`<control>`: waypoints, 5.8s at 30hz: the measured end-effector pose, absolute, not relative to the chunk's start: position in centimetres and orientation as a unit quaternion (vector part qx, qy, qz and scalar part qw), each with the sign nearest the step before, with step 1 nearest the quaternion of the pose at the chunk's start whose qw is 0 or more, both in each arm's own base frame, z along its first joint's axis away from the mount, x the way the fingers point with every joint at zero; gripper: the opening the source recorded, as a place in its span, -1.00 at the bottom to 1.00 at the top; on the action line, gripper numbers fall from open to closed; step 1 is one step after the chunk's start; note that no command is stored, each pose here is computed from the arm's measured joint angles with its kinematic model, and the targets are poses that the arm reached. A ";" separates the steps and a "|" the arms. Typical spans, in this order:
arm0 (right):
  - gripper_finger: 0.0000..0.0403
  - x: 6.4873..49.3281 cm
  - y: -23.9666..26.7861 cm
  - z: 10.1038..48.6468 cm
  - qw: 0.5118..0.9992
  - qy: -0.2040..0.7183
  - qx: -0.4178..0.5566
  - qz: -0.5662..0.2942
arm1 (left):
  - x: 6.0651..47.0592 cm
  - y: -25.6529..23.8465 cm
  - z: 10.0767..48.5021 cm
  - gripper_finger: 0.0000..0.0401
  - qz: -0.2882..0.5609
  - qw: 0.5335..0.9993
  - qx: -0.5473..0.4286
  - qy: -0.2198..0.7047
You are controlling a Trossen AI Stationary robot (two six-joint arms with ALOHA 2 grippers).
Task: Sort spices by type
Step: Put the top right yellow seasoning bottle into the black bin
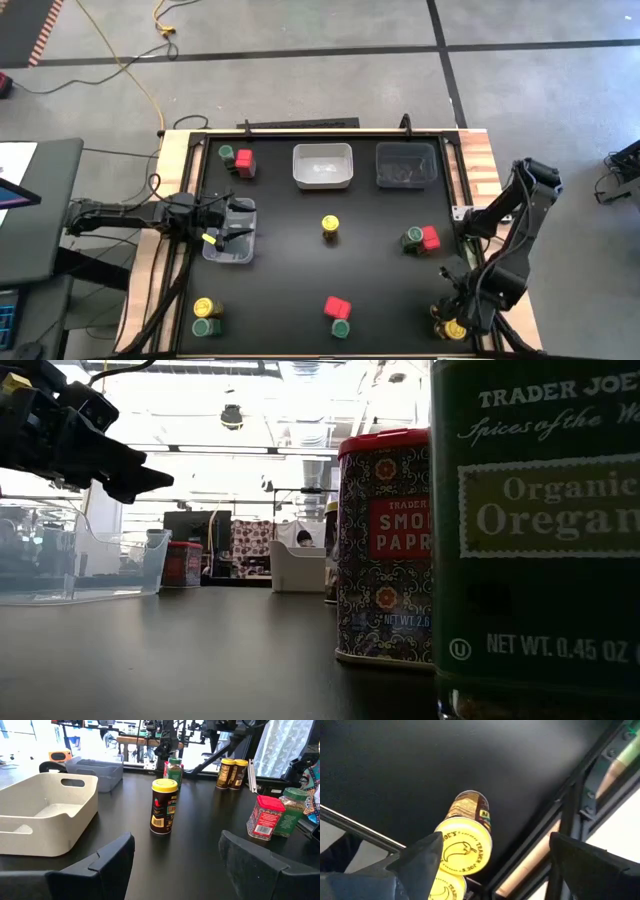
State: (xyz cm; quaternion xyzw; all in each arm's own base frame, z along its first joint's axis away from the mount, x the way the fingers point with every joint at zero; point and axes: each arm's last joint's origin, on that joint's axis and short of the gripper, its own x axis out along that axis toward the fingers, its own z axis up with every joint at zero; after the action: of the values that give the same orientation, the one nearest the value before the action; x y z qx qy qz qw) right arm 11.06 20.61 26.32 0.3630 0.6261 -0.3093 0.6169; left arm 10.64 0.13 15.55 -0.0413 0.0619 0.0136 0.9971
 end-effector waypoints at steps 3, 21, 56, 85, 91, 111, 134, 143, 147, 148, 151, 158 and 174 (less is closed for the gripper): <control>0.95 11.2 21.3 25.9 0.628 0.618 0.368 -0.298 | 10.6 0.1 15.6 0.39 0.014 0.997 -0.041 0.062; 0.94 11.5 21.6 22.7 0.627 0.610 0.389 -0.289 | 10.6 0.1 15.5 0.39 0.014 0.997 -0.041 0.062; 0.24 13.8 21.1 23.7 0.587 0.604 0.448 -0.299 | 10.6 0.1 15.6 0.39 0.014 0.997 -0.041 0.062; 0.24 25.3 4.6 35.6 0.759 0.424 0.400 -0.291 | 10.6 0.1 15.5 0.39 0.014 0.997 -0.041 0.062; 0.24 23.1 -2.5 37.1 0.761 0.406 0.384 -0.330 | 10.6 0.1 15.6 0.39 0.014 0.997 -0.041 0.062; 0.24 16.7 -16.6 32.6 0.672 0.489 0.378 -0.408 | 10.6 0.1 15.6 0.39 0.014 0.997 -0.041 0.062; 0.25 15.5 -23.6 23.4 0.597 0.528 0.436 -0.417 | 10.6 0.1 15.5 0.39 0.014 0.997 -0.041 0.062; 0.25 14.8 -24.4 23.4 0.603 0.513 0.436 -0.428 | 10.6 0.1 15.5 0.39 0.014 0.997 -0.041 0.062; 0.31 14.8 -24.4 23.4 0.603 0.515 0.434 -0.428 | 10.6 0.1 15.6 0.39 0.014 0.997 -0.041 0.062; 0.33 14.8 -24.4 23.4 0.603 0.515 0.434 -0.428 | 10.6 0.1 15.6 0.39 0.014 0.997 -0.041 0.062; 0.38 14.9 -24.4 23.4 0.604 0.514 0.434 -0.428 | 10.6 0.1 15.6 0.39 0.014 0.997 -0.041 0.062; 0.41 14.9 -24.4 23.4 0.604 0.514 0.433 -0.428 | 10.6 0.1 15.6 0.39 0.014 0.997 -0.041 0.062; 0.42 14.9 -24.5 23.4 0.609 0.511 0.430 -0.428 | 10.6 0.1 15.6 0.39 0.014 0.997 -0.041 0.062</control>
State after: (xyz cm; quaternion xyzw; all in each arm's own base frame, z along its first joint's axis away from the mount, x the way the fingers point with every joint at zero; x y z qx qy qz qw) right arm 14.93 -24.49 23.42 0.4296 0.5114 -0.4276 0.6091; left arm 10.64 0.13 15.56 -0.0413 0.0617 0.0136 0.9971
